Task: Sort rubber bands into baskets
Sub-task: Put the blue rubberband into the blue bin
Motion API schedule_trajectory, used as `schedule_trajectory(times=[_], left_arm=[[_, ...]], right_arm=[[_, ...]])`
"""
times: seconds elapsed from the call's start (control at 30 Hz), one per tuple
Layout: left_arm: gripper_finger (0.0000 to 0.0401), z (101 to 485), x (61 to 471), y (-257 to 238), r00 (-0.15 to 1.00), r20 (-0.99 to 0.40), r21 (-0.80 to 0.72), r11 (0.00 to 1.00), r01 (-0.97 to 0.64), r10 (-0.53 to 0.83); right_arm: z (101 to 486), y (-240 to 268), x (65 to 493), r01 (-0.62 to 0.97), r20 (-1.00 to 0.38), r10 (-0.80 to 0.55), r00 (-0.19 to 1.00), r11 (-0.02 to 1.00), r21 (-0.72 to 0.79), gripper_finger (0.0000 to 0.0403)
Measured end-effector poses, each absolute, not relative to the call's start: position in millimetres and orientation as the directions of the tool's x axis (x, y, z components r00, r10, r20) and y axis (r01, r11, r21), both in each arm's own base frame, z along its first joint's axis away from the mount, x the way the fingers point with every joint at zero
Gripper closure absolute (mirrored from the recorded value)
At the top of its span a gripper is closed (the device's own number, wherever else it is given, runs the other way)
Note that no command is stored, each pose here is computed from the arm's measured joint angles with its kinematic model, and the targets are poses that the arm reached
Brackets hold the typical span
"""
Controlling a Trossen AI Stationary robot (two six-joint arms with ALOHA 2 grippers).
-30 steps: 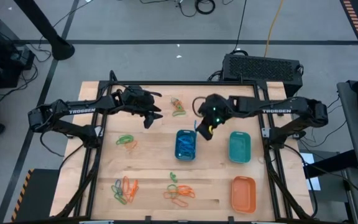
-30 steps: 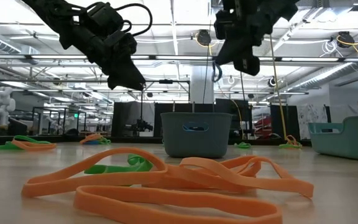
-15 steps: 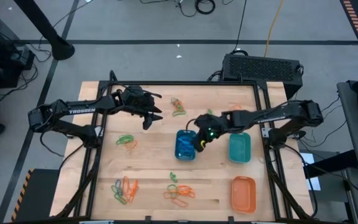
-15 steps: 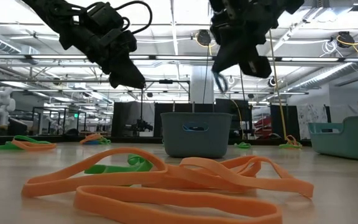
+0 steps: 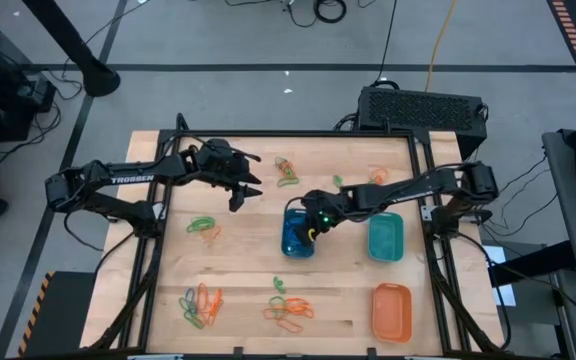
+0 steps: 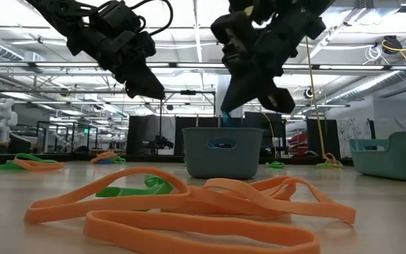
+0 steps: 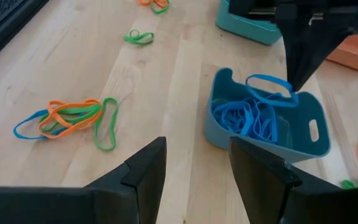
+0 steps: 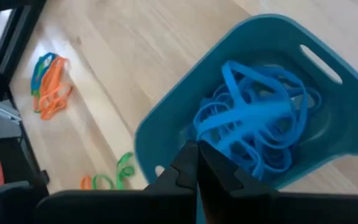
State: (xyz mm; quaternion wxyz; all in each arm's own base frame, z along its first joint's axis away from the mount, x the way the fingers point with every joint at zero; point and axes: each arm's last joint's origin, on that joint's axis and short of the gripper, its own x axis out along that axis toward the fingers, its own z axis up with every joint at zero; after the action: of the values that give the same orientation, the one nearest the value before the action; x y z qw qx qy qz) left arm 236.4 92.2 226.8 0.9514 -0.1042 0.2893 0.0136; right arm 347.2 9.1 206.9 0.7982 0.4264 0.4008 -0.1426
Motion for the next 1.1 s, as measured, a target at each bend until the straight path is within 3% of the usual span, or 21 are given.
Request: schedule_trajectory(times=[0.37,0.8,1.1], left_arm=[[0.0219,227,236,93,0.831,-0.556,-0.185,0.978,-0.097,-0.023],[0.0219,227,236,93,0.831,-0.557,-0.203,0.972,-0.115,-0.018],[0.0219,227,236,93,0.831,-0.556,-0.203,0.972,-0.115,-0.018]], right_arm=[[204,-2,348,0.551,-0.771,0.1,0.629,0.643,0.532,0.0399],[204,-6,347,0.512,-0.77,0.118,0.627,0.683,0.522,0.0335],[218,-28,349,0.468,-0.748,0.175,0.64,0.684,0.56,0.0328]])
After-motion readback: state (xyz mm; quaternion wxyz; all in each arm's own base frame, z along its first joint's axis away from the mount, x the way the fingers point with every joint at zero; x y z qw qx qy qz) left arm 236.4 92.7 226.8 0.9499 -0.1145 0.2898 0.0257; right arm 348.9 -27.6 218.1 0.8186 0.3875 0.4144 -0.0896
